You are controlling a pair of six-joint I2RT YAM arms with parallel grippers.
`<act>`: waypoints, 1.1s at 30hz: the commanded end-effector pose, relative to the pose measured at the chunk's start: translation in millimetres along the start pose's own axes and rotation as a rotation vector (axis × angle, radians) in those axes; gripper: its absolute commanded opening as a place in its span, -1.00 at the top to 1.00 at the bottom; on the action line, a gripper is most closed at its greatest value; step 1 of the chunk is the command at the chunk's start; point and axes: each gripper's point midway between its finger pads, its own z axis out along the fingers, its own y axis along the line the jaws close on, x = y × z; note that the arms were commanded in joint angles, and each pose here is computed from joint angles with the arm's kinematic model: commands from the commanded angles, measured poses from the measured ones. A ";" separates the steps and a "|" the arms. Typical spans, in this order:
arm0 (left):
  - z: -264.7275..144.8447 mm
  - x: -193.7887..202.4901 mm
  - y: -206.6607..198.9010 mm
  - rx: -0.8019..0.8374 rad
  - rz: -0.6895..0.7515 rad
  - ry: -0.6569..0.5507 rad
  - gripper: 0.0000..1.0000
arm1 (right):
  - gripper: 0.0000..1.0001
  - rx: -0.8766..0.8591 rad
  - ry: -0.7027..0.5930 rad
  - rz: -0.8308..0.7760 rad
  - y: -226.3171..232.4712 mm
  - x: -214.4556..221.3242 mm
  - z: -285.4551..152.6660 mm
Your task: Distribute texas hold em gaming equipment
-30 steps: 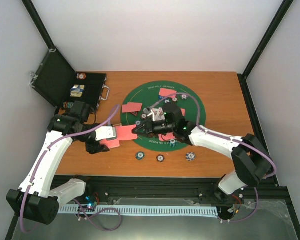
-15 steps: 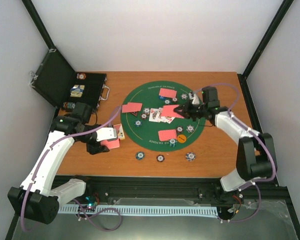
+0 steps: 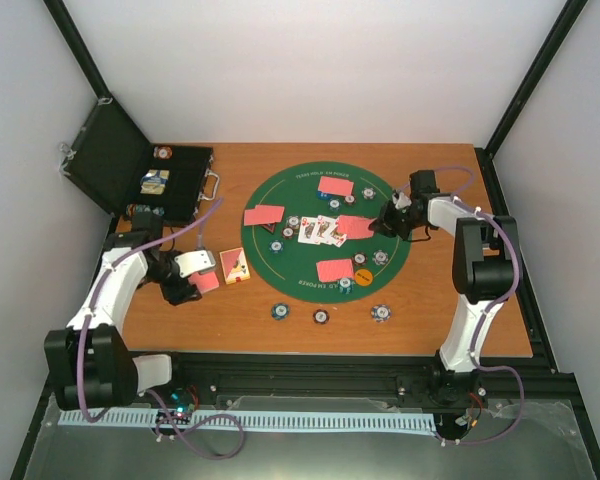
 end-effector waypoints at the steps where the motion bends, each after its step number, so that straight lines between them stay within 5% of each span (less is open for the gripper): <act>1: 7.6 5.3 26.0 -0.053 0.034 -0.035 0.55 | 0.95 0.036 0.000 -0.008 -13.9 -7.4 -2.2; 14: 46.8 28.3 48.3 -0.036 0.009 0.039 0.51 | 0.91 0.088 0.010 -0.028 -22.8 -8.7 -1.6; 21: 59.6 31.4 55.2 -0.064 0.006 0.035 0.34 | 0.63 0.110 -0.011 -0.045 -17.1 -13.8 -11.6; 28: 71.0 38.0 51.3 -0.046 0.018 0.048 -0.04 | 0.06 0.155 -0.024 -0.042 -21.9 -9.8 -19.3; 33: 69.7 36.4 45.3 -0.023 0.038 0.039 -0.26 | -0.04 0.165 -0.059 -0.053 -12.6 -12.6 -34.3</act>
